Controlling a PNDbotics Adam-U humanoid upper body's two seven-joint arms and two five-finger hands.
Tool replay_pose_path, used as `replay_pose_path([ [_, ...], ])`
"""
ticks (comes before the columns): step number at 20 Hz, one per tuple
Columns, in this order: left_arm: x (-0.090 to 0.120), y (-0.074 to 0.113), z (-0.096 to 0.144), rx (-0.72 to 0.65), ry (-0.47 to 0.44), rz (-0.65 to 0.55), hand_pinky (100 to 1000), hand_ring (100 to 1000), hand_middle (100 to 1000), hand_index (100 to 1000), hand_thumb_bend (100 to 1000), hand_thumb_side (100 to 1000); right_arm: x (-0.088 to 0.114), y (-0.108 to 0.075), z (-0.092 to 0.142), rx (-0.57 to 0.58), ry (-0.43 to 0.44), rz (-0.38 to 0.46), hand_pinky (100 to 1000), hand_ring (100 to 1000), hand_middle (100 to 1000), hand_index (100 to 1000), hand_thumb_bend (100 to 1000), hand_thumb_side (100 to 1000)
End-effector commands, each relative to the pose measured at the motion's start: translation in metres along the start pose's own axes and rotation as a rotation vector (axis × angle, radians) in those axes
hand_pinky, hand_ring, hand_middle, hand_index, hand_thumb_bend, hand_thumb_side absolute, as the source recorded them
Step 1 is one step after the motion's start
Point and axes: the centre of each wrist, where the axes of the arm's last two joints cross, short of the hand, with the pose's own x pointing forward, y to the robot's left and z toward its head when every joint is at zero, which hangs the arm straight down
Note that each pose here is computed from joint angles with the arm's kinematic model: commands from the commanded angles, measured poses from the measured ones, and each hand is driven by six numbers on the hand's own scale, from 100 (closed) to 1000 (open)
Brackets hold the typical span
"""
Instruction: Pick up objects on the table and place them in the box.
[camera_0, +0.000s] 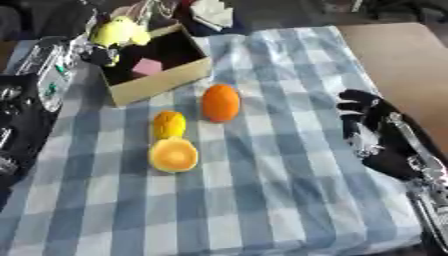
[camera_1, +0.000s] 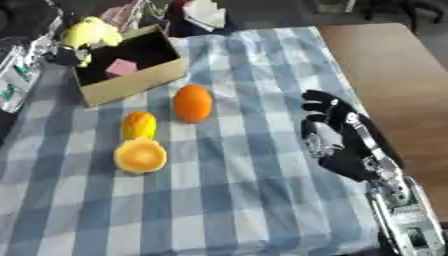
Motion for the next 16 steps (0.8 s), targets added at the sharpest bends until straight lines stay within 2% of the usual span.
replay_pose_path([
  [1,-0.008,0.008,-0.006,0.03,0.036,-0.023,746,715,723,839,515,430,0.004,-0.005,-0.003,0.011,-0.019,0.01,806,857,861,905,100,363],
  [3,-0.011,0.006,-0.005,0.013,0.04,-0.032,780,765,778,865,607,533,0.004,-0.005,-0.003,0.009,-0.019,0.011,806,857,861,905,100,363],
  [5,-0.014,0.007,-0.004,-0.011,0.038,-0.037,817,806,817,886,641,590,0.004,-0.006,-0.003,0.007,-0.018,0.013,806,857,861,905,100,363],
  [8,-0.019,0.019,-0.003,-0.035,0.028,-0.03,821,809,820,888,630,593,0.004,-0.007,-0.003,0.003,-0.018,0.015,806,857,861,905,100,364],
  [10,-0.02,0.034,-0.001,-0.01,-0.003,-0.008,809,786,792,870,604,570,0.004,-0.007,-0.003,-0.001,-0.017,0.017,806,856,860,905,100,363],
  [13,-0.015,0.061,0.007,0.035,-0.102,0.001,794,759,761,845,603,547,0.004,-0.009,-0.002,-0.008,-0.017,0.021,806,856,860,905,100,364],
  [16,-0.004,0.083,0.021,0.005,-0.269,-0.04,787,753,755,833,583,515,0.005,-0.01,-0.002,-0.013,-0.017,0.025,806,856,860,905,100,364],
])
